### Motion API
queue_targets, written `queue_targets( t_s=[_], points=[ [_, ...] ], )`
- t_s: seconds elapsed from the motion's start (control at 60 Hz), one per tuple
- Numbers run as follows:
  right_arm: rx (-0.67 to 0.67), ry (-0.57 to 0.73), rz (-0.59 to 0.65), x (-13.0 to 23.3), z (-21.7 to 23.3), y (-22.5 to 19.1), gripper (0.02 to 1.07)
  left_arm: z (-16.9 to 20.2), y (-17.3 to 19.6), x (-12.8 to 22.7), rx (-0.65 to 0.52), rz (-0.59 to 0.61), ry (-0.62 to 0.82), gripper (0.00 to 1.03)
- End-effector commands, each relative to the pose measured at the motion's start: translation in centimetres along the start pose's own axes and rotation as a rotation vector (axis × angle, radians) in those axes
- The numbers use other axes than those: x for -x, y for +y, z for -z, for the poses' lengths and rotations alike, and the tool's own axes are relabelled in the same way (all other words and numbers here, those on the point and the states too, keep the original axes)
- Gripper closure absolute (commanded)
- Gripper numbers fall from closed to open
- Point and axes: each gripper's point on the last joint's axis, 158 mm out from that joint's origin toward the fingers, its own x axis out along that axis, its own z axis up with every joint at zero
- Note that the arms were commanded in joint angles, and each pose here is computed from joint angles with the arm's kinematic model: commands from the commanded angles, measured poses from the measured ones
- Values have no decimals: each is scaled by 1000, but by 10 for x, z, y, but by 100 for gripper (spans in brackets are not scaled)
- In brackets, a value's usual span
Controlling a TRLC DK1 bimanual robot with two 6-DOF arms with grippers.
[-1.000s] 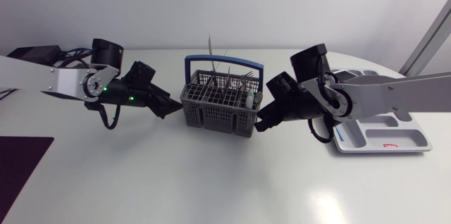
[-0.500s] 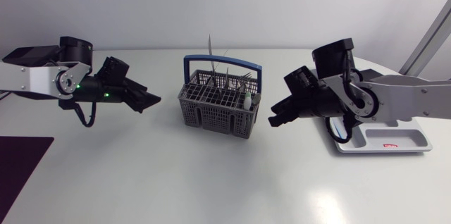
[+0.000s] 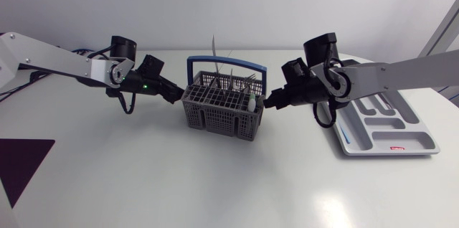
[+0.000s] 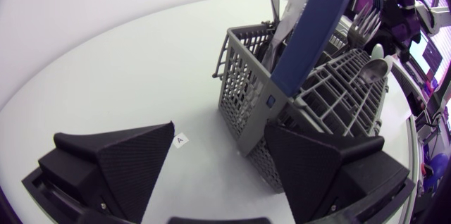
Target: Sort the cutlery from the basket into the organizer compartments.
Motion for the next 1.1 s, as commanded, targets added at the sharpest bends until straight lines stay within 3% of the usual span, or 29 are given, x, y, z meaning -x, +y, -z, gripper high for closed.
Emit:
queue_targets(
  t_s=[0.0,0.267,1.083],
  points=[
    [-76,-6,-42,-9,-6,0,81,-6,-2,-3,20,34,-17,15],
    [-161,20,-206,-8,-3,19,81,15,-33,-2,42,147,22,16],
    [-69,96,-304,27,31,78,81,64,-134,70,-40,245,49,16]
  ],
)
